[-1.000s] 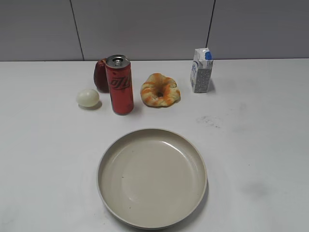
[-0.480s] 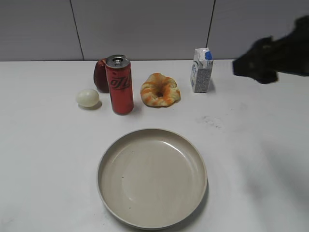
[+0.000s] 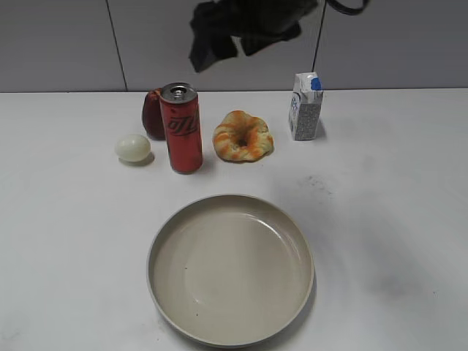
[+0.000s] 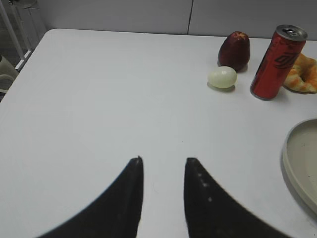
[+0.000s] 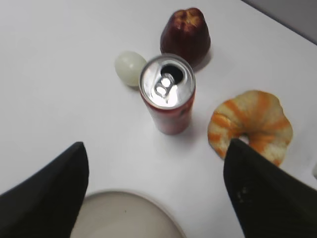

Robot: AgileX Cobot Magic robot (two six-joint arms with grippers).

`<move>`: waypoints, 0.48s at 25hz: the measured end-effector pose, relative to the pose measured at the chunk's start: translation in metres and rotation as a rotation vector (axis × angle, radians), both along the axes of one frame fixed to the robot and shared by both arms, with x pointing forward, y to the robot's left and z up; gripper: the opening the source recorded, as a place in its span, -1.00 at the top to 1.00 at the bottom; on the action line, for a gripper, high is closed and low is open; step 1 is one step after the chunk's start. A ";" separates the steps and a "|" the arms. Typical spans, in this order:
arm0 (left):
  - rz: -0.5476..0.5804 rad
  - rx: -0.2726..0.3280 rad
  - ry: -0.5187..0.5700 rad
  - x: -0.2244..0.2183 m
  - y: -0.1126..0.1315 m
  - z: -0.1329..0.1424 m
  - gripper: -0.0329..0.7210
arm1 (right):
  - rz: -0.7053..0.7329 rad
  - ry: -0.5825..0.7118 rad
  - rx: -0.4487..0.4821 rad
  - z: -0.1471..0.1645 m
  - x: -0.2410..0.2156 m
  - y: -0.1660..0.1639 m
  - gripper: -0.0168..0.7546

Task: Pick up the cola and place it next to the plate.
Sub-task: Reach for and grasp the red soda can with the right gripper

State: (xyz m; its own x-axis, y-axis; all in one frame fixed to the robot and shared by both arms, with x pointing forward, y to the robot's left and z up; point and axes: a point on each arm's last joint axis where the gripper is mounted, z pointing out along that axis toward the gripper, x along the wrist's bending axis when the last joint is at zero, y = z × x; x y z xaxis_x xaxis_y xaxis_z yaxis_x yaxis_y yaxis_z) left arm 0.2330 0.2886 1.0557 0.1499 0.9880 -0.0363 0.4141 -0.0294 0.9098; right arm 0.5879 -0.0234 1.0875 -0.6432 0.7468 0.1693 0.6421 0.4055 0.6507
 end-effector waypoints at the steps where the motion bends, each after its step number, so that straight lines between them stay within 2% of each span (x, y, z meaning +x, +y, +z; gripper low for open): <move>1: 0.000 0.000 0.000 0.000 0.000 0.000 0.31 | 0.010 -0.012 0.009 0.003 0.006 0.008 -0.72; 6: 0.000 0.000 0.000 0.000 0.000 0.000 0.31 | 0.028 -0.048 0.015 -0.010 0.037 0.037 -0.72; 12: 0.000 0.000 0.000 0.000 0.000 0.000 0.31 | 0.030 0.004 -0.012 -0.049 0.051 0.051 -0.72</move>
